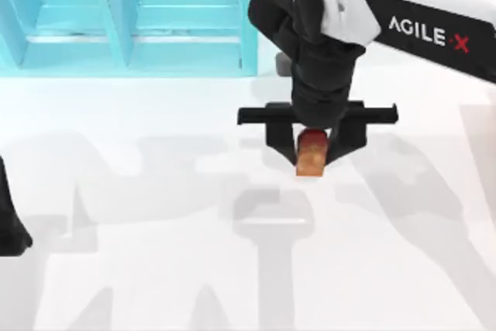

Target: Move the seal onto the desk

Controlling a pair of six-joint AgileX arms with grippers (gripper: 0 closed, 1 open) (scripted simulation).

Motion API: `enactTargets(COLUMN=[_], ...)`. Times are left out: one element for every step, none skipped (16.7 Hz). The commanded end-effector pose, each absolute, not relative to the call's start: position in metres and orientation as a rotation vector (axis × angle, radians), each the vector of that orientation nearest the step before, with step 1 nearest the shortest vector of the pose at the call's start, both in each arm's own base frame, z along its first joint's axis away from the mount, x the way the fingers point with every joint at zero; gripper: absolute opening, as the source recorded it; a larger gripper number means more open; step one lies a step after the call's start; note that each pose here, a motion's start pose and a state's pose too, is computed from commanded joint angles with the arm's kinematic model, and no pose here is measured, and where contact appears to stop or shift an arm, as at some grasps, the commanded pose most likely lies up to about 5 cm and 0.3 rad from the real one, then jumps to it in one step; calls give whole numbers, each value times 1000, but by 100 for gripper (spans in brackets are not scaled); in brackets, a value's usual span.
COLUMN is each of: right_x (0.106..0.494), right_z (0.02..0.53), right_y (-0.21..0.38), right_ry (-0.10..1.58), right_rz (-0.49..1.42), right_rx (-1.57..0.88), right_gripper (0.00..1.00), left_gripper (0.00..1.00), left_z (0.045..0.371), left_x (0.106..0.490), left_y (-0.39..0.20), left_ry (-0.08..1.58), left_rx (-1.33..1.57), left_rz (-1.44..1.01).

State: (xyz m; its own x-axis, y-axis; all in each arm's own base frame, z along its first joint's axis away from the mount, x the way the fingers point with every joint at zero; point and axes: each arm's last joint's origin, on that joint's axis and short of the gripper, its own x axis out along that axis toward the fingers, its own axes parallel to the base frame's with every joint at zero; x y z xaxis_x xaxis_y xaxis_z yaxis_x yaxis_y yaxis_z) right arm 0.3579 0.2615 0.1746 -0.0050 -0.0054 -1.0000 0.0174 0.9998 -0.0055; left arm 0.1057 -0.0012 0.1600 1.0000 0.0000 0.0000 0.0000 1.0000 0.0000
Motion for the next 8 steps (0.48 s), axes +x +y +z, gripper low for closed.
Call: enactTargets(right_x=[358,358,358,358,358,358,358,358], right_z=[173,173,173,173,173,172,168,162], right_y=[266,267,267,267,266,266,266,266], right_ry=[1570,1569,1569,1569,1573,1573,1572,1572], right_rz=[-15,-15,-15,-15,-18,-18,-17,-17], right_rx=[13,14,14,14,17,17,17,16], right_gripper=[0,0,0,0,0,0,0,0], left_gripper=[100,100,100,100,100,100,100,100], left_z=[160,160,160,160,160,160,160,160], left_x=[106,106,106,106,106,106,106,106], left_y=[-1,-1,-1,-1,-1,-1,-1,-1], left_ry=[0,0,0,0,0,0,0,0], left_rx=[0,0,0,0,0,0,0,0], left_rz=[0,0,0,0,0,0,0,0])
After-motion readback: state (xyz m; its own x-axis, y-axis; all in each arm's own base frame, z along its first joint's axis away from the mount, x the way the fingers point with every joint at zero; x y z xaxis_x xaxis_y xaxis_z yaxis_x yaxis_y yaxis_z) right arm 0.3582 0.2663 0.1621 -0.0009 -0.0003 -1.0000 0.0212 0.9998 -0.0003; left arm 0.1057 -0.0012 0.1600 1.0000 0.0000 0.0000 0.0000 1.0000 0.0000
